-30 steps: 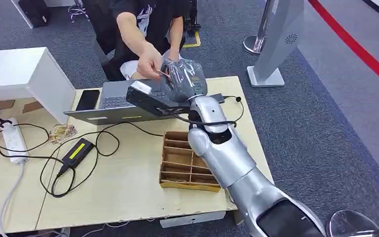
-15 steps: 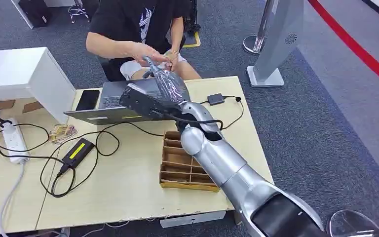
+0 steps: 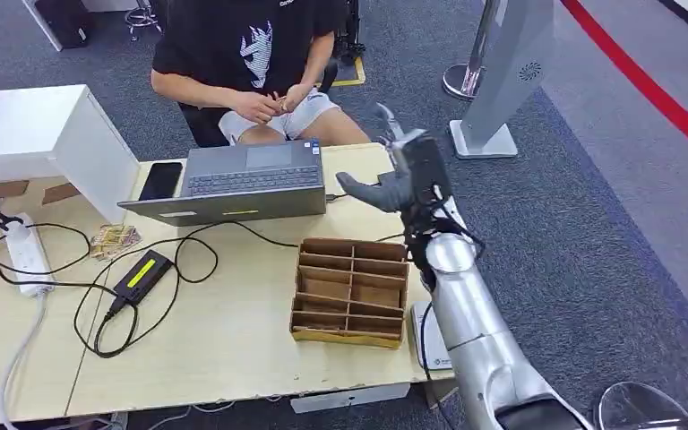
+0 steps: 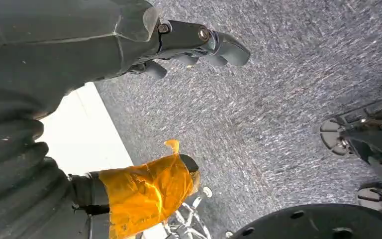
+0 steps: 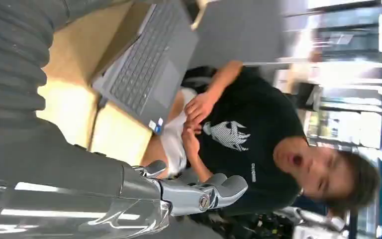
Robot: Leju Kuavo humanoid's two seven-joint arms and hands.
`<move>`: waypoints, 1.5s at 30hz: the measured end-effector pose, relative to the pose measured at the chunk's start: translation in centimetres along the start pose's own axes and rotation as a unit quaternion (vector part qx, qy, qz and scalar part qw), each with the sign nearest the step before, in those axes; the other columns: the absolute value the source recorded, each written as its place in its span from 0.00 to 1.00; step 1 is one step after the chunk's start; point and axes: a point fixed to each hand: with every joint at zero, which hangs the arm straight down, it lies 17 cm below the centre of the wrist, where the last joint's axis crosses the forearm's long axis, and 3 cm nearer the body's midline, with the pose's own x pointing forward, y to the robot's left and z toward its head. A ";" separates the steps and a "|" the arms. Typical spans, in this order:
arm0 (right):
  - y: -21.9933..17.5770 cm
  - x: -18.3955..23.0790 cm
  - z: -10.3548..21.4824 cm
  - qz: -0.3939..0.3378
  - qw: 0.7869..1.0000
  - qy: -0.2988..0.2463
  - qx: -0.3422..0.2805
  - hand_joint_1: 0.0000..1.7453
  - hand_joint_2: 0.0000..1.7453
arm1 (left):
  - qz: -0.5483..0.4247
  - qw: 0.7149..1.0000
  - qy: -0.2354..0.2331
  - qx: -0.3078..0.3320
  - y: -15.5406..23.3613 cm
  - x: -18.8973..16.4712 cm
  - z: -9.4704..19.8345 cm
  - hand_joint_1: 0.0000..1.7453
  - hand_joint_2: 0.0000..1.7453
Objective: Pass the card to the sensor for recognition and then transmit it.
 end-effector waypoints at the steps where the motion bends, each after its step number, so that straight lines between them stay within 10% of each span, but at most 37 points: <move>1: -1.8 -0.2 1.1 -0.042 0.999 -0.008 -0.015 0.00 1.00 | 0.000 1.000 0.000 0.000 0.0 -0.1 0.0 0.00 1.00; 5: -8.6 -1.7 6.6 -0.179 0.981 -0.041 -0.069 0.00 1.00 | 0.002 1.000 0.003 0.000 -0.1 -0.4 0.0 0.00 1.00; 15: -18.8 -6.2 15.0 -0.225 0.950 -0.037 -0.215 0.00 1.00 | 0.004 1.000 0.005 -0.001 -0.4 -0.7 0.0 0.00 1.00; 22: -26.5 -14.0 28.6 -0.259 0.896 0.014 -0.361 0.00 1.00 | 0.012 1.000 0.011 -0.001 -0.6 -1.0 0.0 0.00 1.00; 32: -26.4 -21.4 41.1 -0.304 0.815 0.115 -0.479 0.00 1.00 | 0.016 1.000 0.012 -0.003 -0.9 -0.9 0.0 0.00 1.00; 45: -18.7 -30.7 58.2 -0.188 0.676 0.486 -0.522 0.00 1.00 | 0.013 1.000 0.011 -0.003 -0.8 -0.8 0.0 0.00 1.00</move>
